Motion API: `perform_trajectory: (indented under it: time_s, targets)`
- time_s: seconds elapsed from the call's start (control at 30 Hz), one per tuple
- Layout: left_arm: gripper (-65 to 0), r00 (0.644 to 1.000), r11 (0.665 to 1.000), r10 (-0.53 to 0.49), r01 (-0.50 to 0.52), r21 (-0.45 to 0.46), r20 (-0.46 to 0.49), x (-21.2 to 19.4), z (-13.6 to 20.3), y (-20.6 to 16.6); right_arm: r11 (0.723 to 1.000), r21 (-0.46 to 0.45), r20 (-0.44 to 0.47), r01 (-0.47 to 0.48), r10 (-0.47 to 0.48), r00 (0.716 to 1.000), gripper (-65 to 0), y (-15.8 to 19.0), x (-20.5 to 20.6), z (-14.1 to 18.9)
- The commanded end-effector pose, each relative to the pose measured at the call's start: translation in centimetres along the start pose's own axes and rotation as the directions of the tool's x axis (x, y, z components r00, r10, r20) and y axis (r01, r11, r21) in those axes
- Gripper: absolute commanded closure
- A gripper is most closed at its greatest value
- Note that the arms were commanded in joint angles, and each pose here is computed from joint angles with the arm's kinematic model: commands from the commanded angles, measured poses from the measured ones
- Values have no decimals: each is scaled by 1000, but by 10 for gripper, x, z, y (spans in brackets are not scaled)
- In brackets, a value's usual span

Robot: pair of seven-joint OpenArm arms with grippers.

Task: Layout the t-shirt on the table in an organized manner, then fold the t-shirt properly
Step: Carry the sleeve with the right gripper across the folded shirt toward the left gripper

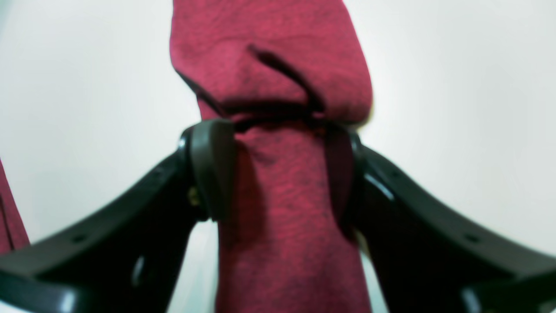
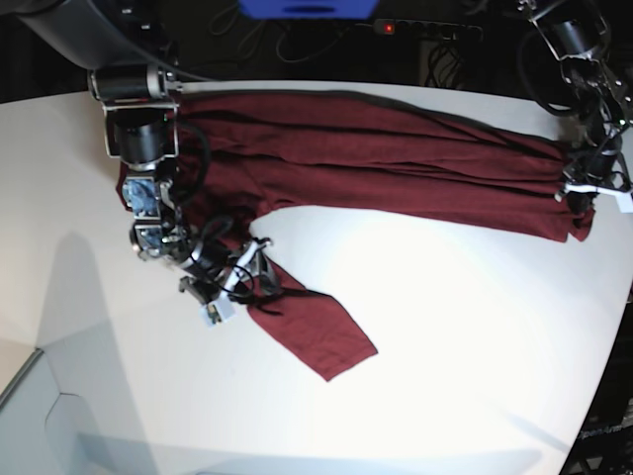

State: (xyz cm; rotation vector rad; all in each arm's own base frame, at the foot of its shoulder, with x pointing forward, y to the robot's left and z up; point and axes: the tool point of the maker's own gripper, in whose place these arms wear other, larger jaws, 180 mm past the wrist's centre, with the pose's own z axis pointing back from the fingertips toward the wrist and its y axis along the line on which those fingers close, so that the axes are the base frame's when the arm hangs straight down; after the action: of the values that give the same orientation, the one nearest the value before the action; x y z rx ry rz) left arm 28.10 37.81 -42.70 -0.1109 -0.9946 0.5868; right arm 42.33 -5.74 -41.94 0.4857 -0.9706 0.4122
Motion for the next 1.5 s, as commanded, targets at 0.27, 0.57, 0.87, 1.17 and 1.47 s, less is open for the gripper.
perform_trajectory:
  time_s: [0.27,0.57,0.87,1.17,1.47]
  targets:
    - [-4,998,999,-26,27,28,-52,-7,2,7,1000,1,19,-26,26,999,0,-3,16,-1]
    - [-4,998,999,-26,27,28,-52,-7,2,7,988,15,172,-153,148,974,0,32,69,10]
    - [-4,998,1000,-10,11,18,-62,-16,0,1,920,76,274,-384,351,895,0,135,106,47]
    - [-4,998,1000,-14,15,18,-64,-17,0,1,830,260,359,-493,391,847,0,251,86,82]
    - [-5,997,1000,-13,16,26,-80,-24,4,6,770,393,353,-503,378,856,0,305,58,87]
